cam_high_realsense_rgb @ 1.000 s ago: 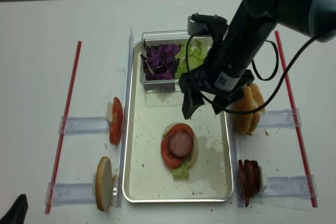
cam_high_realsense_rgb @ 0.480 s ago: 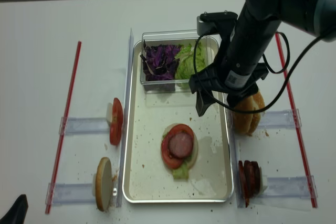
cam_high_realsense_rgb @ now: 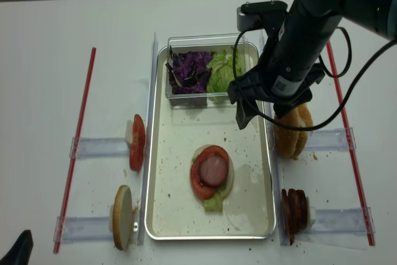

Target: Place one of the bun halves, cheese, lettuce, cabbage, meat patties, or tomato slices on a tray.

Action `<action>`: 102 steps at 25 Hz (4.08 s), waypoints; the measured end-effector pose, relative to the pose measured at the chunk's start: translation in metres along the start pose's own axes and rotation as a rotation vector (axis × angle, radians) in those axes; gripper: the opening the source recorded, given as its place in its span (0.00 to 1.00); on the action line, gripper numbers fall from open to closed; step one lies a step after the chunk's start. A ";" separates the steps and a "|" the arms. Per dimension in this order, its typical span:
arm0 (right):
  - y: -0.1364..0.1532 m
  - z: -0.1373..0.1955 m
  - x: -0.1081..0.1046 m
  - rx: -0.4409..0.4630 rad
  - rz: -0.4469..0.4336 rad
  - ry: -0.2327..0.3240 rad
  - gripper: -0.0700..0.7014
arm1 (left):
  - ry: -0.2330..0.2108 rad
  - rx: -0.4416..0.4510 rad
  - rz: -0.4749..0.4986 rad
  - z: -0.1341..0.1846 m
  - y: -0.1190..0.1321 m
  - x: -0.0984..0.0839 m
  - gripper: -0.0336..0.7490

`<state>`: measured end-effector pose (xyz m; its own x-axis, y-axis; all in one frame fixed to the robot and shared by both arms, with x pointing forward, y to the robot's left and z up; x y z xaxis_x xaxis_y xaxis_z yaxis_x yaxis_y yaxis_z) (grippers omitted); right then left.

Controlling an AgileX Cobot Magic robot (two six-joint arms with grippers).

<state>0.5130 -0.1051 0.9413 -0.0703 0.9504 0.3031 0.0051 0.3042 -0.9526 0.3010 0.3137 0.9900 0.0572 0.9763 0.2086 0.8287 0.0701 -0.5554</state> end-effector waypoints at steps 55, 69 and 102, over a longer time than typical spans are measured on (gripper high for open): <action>-0.060 0.006 -0.169 -0.073 0.243 0.388 0.83 | 0.000 0.000 0.000 0.000 0.000 0.000 0.90; -0.036 0.124 -0.167 -0.105 0.225 0.358 0.83 | 0.000 0.000 0.000 0.000 0.000 0.000 0.90; -0.101 0.205 -0.143 -0.933 0.118 0.144 0.85 | 0.000 0.000 0.000 0.000 0.000 0.000 0.90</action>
<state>0.3177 -0.2855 0.9891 0.1047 0.9583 0.2661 0.8031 0.0763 -0.5909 0.3010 0.3137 0.9900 0.0572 0.9763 0.2086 0.8287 0.0701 -0.5554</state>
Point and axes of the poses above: a point on each arm's last joint axis where the gripper is mounted, y pointing out along that axis toward the gripper, x along the wrist's bending axis when the last joint is at zero, z = x × y, the point moved 9 cm from there along y, pointing out along that axis toward the gripper, and after that the axes turned 14 degrees about y, right-handed, at the moved point
